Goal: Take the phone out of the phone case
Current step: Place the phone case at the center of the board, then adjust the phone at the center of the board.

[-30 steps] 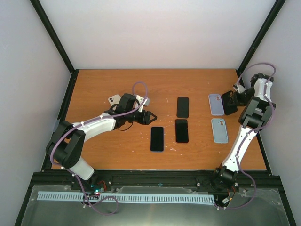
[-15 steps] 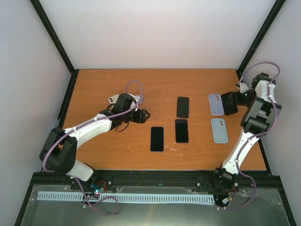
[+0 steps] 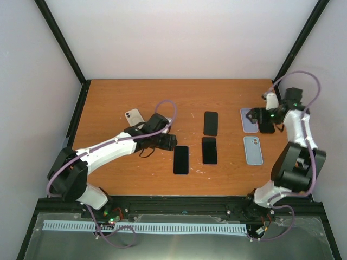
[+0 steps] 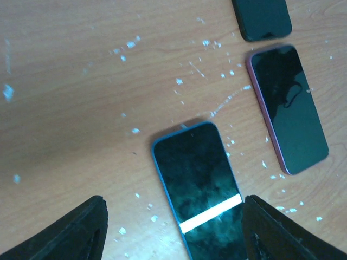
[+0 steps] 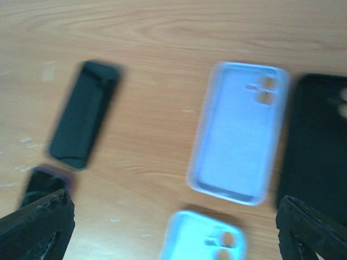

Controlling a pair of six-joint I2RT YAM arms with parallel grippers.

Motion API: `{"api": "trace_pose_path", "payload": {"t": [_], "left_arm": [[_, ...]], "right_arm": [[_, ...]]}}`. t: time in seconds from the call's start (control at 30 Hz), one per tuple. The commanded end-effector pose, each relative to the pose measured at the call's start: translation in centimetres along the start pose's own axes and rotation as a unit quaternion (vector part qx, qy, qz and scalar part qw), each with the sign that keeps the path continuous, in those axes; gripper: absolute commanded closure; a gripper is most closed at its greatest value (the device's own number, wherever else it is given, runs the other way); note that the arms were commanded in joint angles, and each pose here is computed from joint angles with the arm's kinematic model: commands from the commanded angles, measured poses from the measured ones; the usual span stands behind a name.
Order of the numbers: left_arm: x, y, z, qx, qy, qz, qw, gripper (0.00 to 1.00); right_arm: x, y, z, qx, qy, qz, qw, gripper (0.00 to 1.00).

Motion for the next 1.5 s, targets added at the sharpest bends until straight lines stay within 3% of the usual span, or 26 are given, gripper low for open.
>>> {"api": "trace_pose_path", "payload": {"t": [0.0,0.13,0.2,0.23,0.53,0.73,1.13,1.47], "left_arm": [[1.0,-2.2,0.5,-0.028,0.052,-0.03,0.998,0.28],[1.4,-4.5,2.4,-0.059,0.1,-0.034,0.993,0.18],[1.5,-5.7,3.5,-0.071,0.118,-0.03,0.99,0.03],[1.7,-6.2,4.0,-0.081,0.122,-0.027,0.989,0.01],[1.8,-7.2,5.8,-0.148,0.155,-0.065,0.975,0.01],[0.8,-8.4,7.4,-0.117,0.153,-0.064,0.979,0.0],[2.3,-7.7,9.1,-0.172,0.2,-0.097,0.96,0.01],[3.2,-7.6,11.0,-0.162,0.222,-0.077,0.958,0.09]], "right_arm": [[1.1,7.9,-2.1,-0.099,-0.079,-0.037,0.991,0.0],[3.4,8.5,-2.2,-0.117,-0.114,-0.006,0.987,0.0],[3.2,8.4,-2.6,-0.101,-0.11,-0.018,0.989,0.0],[3.3,8.4,-2.7,-0.1,-0.112,-0.021,0.988,0.0],[4.1,9.3,-2.4,-0.162,-0.088,-0.022,0.983,0.03],[4.2,9.5,-2.5,-0.169,-0.087,-0.026,0.981,0.05],[4.3,9.6,-2.6,-0.18,-0.081,-0.025,0.98,0.06],[4.4,9.5,-2.6,-0.186,-0.079,-0.027,0.979,0.09]]}}
Point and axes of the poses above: each gripper's point midway between its finger pads, its own z axis out along the fingers, its own y axis along the line the jaws close on, x = y × z, the point moved 8 cm from there along -z, back along the fingers, and after that the axes turned 12 degrees about z, right-handed, at the moved point
